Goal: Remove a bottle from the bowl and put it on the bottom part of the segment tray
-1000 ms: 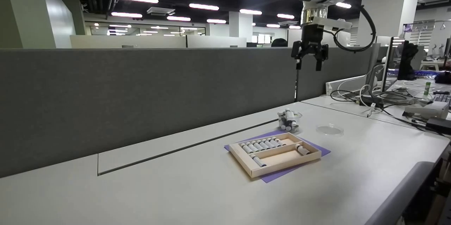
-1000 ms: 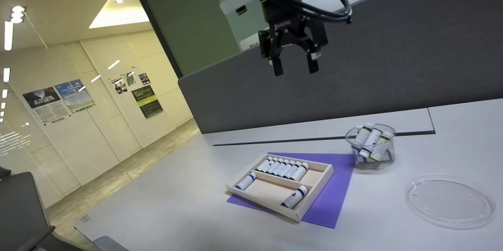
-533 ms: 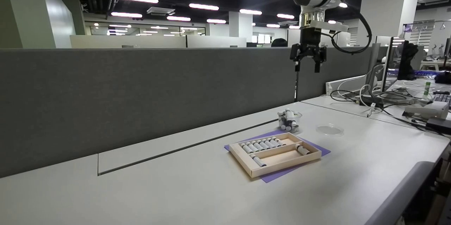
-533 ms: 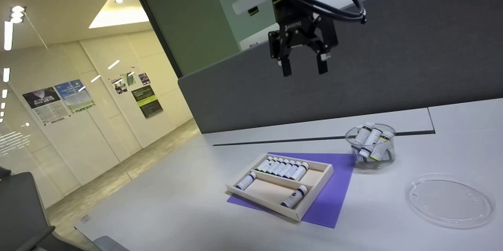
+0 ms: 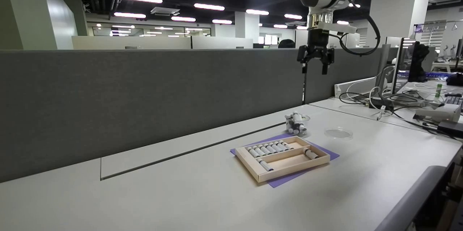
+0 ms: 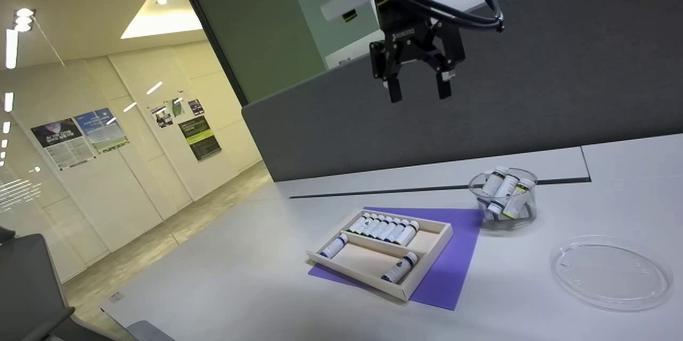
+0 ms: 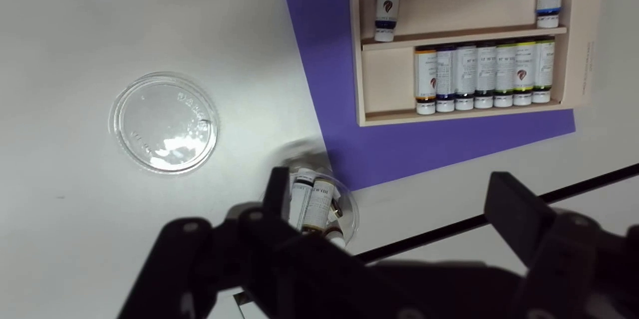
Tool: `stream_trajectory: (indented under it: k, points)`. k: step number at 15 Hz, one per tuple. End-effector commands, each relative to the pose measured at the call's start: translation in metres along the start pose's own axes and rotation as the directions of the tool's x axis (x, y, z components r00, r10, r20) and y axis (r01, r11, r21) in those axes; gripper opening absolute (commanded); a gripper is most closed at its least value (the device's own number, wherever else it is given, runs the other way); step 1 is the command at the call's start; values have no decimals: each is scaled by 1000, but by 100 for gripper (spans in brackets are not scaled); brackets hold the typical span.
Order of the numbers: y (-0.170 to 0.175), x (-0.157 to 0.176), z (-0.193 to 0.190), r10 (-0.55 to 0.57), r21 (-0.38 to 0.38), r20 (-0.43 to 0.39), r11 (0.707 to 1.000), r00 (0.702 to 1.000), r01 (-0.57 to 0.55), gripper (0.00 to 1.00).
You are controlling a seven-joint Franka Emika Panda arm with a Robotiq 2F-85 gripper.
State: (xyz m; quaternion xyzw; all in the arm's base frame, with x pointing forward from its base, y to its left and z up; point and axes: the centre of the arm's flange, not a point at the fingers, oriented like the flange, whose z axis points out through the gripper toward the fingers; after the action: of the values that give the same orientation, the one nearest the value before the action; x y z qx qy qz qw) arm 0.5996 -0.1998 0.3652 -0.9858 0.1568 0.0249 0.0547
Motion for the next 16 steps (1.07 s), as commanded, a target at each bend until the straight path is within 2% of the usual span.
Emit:
stream_trajectory:
  k: [1,4,7,11,16]
  points:
    - [19,42,-5,90,-26,-137,995,986,-95,100]
    - [37,73,-2,134,-27,-270,989,953,-147,100]
    - [45,97,11,133,-43,-329,987,935,-155,100]
    - [46,126,49,135,-54,-295,986,946,-157,100]
    - [34,140,101,114,-53,-237,990,965,-130,100]
